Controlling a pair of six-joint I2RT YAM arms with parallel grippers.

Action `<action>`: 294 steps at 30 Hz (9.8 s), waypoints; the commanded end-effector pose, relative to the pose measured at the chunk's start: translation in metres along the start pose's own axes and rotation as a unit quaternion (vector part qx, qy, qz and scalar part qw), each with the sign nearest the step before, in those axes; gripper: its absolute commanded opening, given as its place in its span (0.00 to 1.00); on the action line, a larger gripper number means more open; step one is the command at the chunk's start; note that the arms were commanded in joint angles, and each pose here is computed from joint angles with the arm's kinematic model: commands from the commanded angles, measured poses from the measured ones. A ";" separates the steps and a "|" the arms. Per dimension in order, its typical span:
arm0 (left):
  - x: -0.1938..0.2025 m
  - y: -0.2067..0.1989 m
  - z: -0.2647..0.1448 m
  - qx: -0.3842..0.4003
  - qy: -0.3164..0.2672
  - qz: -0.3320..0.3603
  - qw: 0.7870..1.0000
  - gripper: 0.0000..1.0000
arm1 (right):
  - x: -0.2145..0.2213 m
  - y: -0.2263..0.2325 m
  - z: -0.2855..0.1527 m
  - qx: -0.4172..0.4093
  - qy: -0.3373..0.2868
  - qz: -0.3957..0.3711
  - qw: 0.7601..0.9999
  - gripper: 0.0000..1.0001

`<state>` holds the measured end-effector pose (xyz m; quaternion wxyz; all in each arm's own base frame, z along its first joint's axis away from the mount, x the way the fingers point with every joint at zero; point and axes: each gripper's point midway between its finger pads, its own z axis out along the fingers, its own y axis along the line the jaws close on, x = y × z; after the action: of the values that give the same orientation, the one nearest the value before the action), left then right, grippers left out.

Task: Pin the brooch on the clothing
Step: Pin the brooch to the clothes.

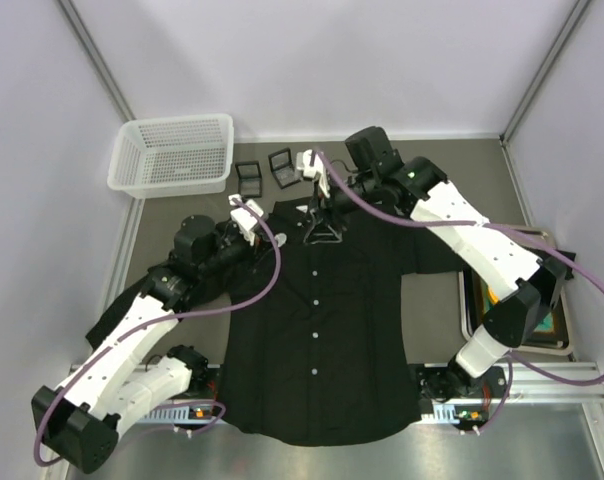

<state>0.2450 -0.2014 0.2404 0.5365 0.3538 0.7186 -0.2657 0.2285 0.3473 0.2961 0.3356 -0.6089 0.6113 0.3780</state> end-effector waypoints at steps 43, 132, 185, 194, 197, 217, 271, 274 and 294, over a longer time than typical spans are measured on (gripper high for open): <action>0.133 0.107 0.058 -0.219 0.193 0.171 0.941 0.00 | 0.141 -0.122 0.121 0.174 0.062 0.511 0.840 0.33; 0.072 0.012 0.174 -0.182 0.009 0.025 0.983 0.00 | 0.301 -0.181 0.019 0.419 0.203 0.514 0.721 0.28; 0.103 0.026 0.178 -0.233 0.049 0.003 0.971 0.00 | 0.307 -0.167 0.061 0.405 0.257 0.485 0.731 0.00; 0.095 0.024 0.167 -0.234 0.035 -0.012 0.972 0.00 | 0.218 -0.174 0.051 0.360 0.151 0.471 0.791 0.00; 0.090 0.024 0.167 -0.231 0.025 -0.010 0.973 0.00 | 0.191 -0.179 0.041 0.358 0.115 0.461 0.804 0.00; 0.082 0.033 0.169 -0.234 0.018 0.003 0.972 0.00 | 0.214 -0.170 0.046 0.315 0.116 0.522 0.784 0.37; 0.113 0.023 0.194 -0.220 0.069 -0.015 0.973 0.00 | 0.203 -0.148 0.067 0.271 0.062 0.680 0.678 0.00; 0.116 0.023 0.191 -0.223 0.072 -0.011 0.972 0.00 | 0.203 -0.150 0.065 0.271 0.058 0.683 0.676 0.00; 0.111 0.009 0.201 -0.206 0.064 -0.012 0.976 0.00 | 0.202 -0.146 0.069 0.255 0.049 0.701 0.664 0.00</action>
<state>0.3482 -0.3010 0.0606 0.5283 0.2467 0.8098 -0.0657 0.3580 0.3032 0.0450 0.0591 0.0922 0.9594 0.2598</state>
